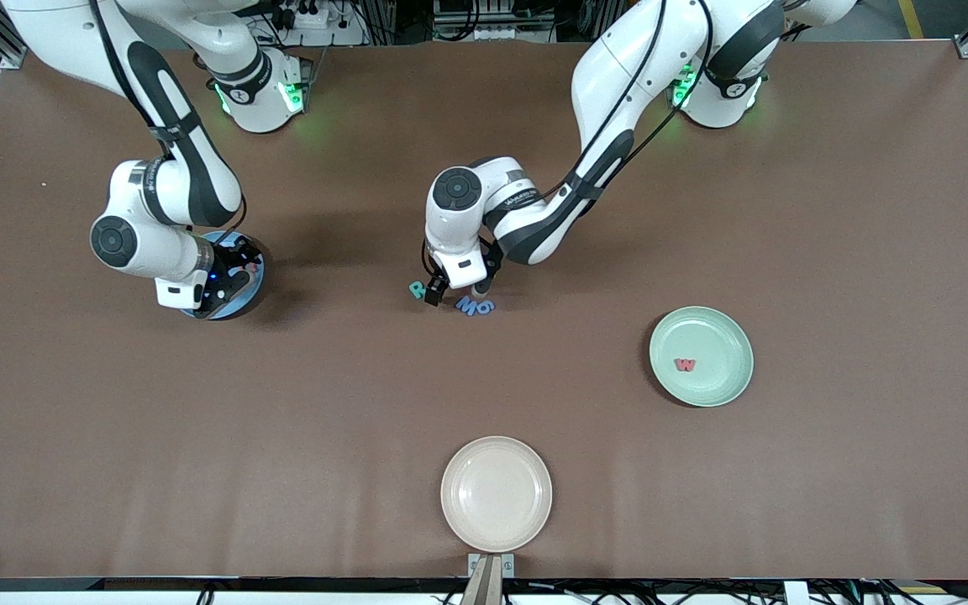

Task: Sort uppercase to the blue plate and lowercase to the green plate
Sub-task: 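Release q onto the blue plate while the left gripper grasps blue E, then carry blue E to the green plate while the right gripper reaches teal R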

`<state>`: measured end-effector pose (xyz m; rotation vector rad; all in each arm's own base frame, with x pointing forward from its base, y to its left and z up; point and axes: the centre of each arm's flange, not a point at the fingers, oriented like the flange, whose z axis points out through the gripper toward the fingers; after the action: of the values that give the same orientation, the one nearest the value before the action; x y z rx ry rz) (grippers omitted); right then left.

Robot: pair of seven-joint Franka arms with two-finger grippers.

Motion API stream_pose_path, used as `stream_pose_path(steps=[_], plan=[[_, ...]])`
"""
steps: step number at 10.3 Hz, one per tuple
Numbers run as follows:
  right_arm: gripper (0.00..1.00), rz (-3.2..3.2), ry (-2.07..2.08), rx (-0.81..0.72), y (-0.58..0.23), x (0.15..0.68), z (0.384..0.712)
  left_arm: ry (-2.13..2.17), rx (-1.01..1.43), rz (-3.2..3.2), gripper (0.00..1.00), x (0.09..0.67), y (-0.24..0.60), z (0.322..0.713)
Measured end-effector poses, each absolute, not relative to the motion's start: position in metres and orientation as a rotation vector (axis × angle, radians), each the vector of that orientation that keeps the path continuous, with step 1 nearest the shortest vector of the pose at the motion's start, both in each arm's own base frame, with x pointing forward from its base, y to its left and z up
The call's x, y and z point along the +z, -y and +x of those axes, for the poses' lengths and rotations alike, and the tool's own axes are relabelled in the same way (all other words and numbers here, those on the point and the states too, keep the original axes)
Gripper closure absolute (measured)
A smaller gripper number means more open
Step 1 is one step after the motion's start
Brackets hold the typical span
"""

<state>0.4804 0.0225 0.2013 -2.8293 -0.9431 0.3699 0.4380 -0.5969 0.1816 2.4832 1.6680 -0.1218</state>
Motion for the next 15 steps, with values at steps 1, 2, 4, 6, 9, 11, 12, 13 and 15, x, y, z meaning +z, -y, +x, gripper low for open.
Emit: stream_pose_path(steps=[1, 2, 4, 6, 9, 11, 12, 13, 15], plan=[[0.17, -2.837, 0.925, 0.371, -0.026, 0.202, 0.481, -1.666, -0.125, 2.480, 0.00, 0.178, 0.597, 0.437], [0.10, -2.852, 0.886, 0.373, -0.031, 0.203, 0.481, -1.664, -0.128, 2.482, 0.00, 0.175, 0.598, 0.436], [0.07, -2.889, 0.785, 0.388, -0.054, 0.207, 0.480, -1.661, -0.133, 2.489, 0.00, 0.168, 0.600, 0.432], [0.00, -2.898, 0.759, 0.390, -0.063, 0.211, 0.479, -1.658, -0.137, 2.497, 0.00, 0.163, 0.602, 0.428], [0.00, -2.900, 0.760, 0.382, -0.063, 0.213, 0.481, -1.687, -0.136, 2.477, 0.11, 0.164, 0.603, 0.427], [0.00, -2.899, 0.762, 0.382, -0.065, 0.213, 0.481, -1.681, -0.110, 2.467, 0.37, 0.167, 0.606, 0.429], [0.00, -2.901, 0.755, 0.386, -0.067, 0.213, 0.480, -1.677, -0.101, 2.462, 0.56, 0.170, 0.607, 0.431], [0.00, -2.904, 0.742, 0.393, -0.073, 0.213, 0.479, -1.674, -0.099, 2.460, 0.69, 0.172, 0.608, 0.431], [0.04, -2.914, 0.704, 0.415, -0.085, 0.213, 0.476, -1.674, -0.097, 2.461, 0.70, 0.172, 0.608, 0.431]])
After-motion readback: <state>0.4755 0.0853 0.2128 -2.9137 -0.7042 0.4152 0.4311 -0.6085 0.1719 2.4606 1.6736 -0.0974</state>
